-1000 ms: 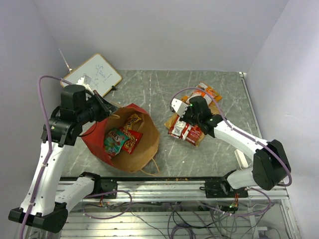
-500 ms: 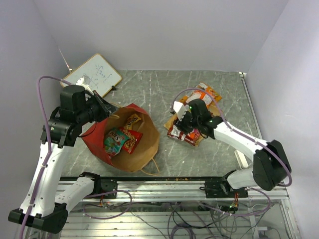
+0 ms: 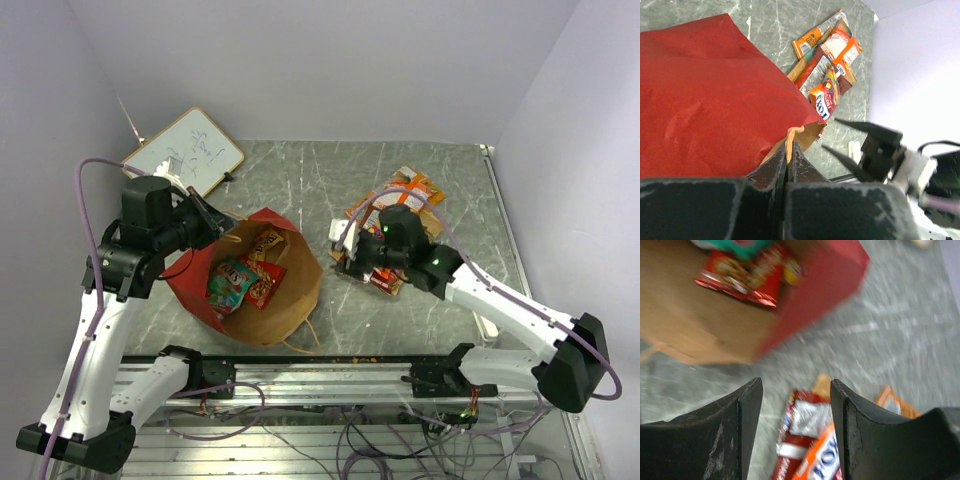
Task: Take the snacks out of the paper bag
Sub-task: Place the snack at the center of the board, then take out the snack from the paper bag.
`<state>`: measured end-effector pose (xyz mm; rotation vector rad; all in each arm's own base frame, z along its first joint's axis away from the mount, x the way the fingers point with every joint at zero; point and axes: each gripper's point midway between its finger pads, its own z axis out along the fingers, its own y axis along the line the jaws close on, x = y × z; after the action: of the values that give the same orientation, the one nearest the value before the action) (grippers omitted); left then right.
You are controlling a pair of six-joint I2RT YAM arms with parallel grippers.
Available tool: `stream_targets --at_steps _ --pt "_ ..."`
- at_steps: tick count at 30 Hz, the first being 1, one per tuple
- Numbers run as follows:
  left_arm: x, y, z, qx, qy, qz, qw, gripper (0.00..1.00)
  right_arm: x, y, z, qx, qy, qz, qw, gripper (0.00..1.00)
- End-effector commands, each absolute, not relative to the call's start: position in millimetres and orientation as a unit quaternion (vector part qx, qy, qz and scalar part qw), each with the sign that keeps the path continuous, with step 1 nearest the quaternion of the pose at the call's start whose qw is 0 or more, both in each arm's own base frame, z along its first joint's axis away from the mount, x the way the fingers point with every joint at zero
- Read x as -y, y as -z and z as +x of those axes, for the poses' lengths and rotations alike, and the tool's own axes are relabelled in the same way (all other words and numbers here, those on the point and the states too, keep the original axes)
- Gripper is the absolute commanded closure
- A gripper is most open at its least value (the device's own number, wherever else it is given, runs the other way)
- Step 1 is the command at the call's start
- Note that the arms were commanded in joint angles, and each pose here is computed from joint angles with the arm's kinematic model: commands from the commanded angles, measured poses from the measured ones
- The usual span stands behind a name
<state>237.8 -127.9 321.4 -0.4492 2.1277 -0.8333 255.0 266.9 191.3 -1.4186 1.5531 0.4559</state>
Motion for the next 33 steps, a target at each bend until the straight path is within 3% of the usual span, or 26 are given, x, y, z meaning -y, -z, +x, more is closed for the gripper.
stream_targets --at_steps 1,11,22,33 --pt "133.1 -326.5 236.9 -0.831 0.347 -0.172 0.4 0.93 -320.9 -221.6 200.2 -0.51 -0.237 -0.655 0.505 0.43" --pt "130.9 -326.7 229.9 -0.833 0.344 -0.172 0.398 0.93 -417.8 -211.3 128.9 -0.401 -0.269 -0.712 0.51 0.42" --pt "129.3 -326.8 220.5 -0.838 0.342 -0.169 0.391 0.93 -459.6 -154.2 174.1 -0.323 -0.102 -0.793 0.507 0.4" --pt "132.8 -327.5 212.2 -0.841 0.351 -0.159 0.379 0.93 -489.9 -112.0 207.7 -0.301 -0.047 -0.821 0.484 0.4"
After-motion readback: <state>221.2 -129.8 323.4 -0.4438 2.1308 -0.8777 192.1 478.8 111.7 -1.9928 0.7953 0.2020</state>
